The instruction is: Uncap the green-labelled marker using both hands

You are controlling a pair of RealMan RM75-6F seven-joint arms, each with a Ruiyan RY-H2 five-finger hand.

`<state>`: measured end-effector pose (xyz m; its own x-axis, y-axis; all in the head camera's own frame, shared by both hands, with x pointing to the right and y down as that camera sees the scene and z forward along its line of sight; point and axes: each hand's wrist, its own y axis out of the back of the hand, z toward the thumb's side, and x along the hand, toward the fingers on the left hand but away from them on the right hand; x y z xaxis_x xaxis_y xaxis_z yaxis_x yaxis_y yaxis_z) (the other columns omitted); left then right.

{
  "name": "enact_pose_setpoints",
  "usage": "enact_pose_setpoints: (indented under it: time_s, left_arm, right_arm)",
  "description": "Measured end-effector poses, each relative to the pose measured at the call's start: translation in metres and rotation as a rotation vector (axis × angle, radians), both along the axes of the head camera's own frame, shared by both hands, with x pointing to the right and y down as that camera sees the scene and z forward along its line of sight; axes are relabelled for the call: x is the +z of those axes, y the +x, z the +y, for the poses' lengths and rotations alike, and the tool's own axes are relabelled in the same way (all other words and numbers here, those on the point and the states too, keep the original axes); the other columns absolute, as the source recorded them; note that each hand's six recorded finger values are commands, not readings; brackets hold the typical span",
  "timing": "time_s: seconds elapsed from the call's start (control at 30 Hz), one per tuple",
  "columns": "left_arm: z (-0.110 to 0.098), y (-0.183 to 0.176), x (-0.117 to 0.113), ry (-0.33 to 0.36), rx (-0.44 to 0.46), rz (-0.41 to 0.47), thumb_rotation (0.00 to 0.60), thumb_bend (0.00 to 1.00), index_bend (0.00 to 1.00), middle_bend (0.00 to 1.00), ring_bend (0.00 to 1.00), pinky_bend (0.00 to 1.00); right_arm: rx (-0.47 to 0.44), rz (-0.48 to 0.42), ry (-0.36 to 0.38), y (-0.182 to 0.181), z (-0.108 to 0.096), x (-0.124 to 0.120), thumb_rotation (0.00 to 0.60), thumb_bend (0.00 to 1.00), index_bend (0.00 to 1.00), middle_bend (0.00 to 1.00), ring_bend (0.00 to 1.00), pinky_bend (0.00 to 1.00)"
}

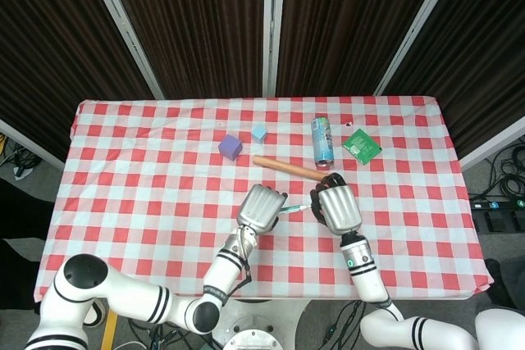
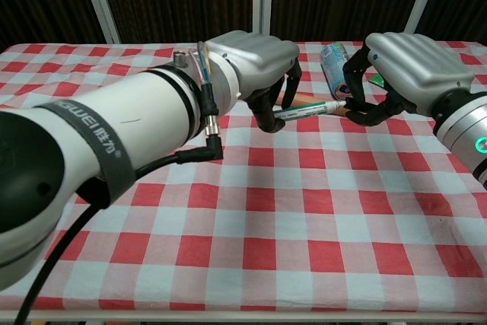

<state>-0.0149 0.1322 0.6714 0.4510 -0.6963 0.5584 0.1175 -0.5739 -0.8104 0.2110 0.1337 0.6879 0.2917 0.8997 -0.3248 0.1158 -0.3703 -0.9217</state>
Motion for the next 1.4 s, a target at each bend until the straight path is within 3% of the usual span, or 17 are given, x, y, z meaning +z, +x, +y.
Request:
enact_pose_setpoints:
  time_s: [0.4,0.6,0.7,0.8,0.97,1.17,1.4]
  left_arm:
    - [-0.002,-0.026,0.015,-0.009,-0.042,-0.027,0.600,0.40,0.56,0.60,0.53,0.57]
    - [-0.003,-0.042,0.028,-0.011,-0.054,-0.037,0.600,0.40,0.56,0.60,0.53,0.57]
    - [-0.004,-0.048,0.034,-0.002,-0.049,-0.037,0.600,0.40,0.56,0.60,0.53,0.57]
    - [-0.004,-0.054,0.040,-0.003,-0.050,-0.039,0.600,0.40,0.56,0.60,0.53,0.57]
    - [-0.005,-0.061,0.044,0.014,-0.035,-0.037,0.600,0.40,0.56,0.60,0.53,0.57]
    - [-0.004,-0.074,0.055,0.011,-0.019,-0.038,0.600,0.40,0.56,0.60,0.53,0.57]
    - [-0.004,-0.083,0.066,0.002,-0.010,-0.047,0.600,0.37,0.51,0.56,0.50,0.55]
  right_arm:
    - [0.053,0.058,-0.037,0.027,0.004,0.012,0.600,0.31,0.78,0.67,0.35,0.27]
    - [0.091,0.104,-0.091,0.042,0.008,0.026,0.600,0.26,0.72,0.63,0.34,0.24]
    - [0.098,0.123,-0.120,0.047,0.010,0.031,0.600,0.18,0.64,0.55,0.29,0.19]
    - [0.106,0.139,-0.153,0.051,0.013,0.036,0.600,0.08,0.42,0.39,0.16,0.13]
    - [0.128,0.150,-0.179,0.056,0.015,0.036,0.600,0.06,0.25,0.25,0.05,0.08]
    - [0.169,0.122,-0.147,0.066,0.018,0.024,0.600,0.06,0.22,0.21,0.02,0.07]
    - [0.282,0.066,-0.032,0.099,0.021,-0.014,0.600,0.05,0.21,0.21,0.01,0.07]
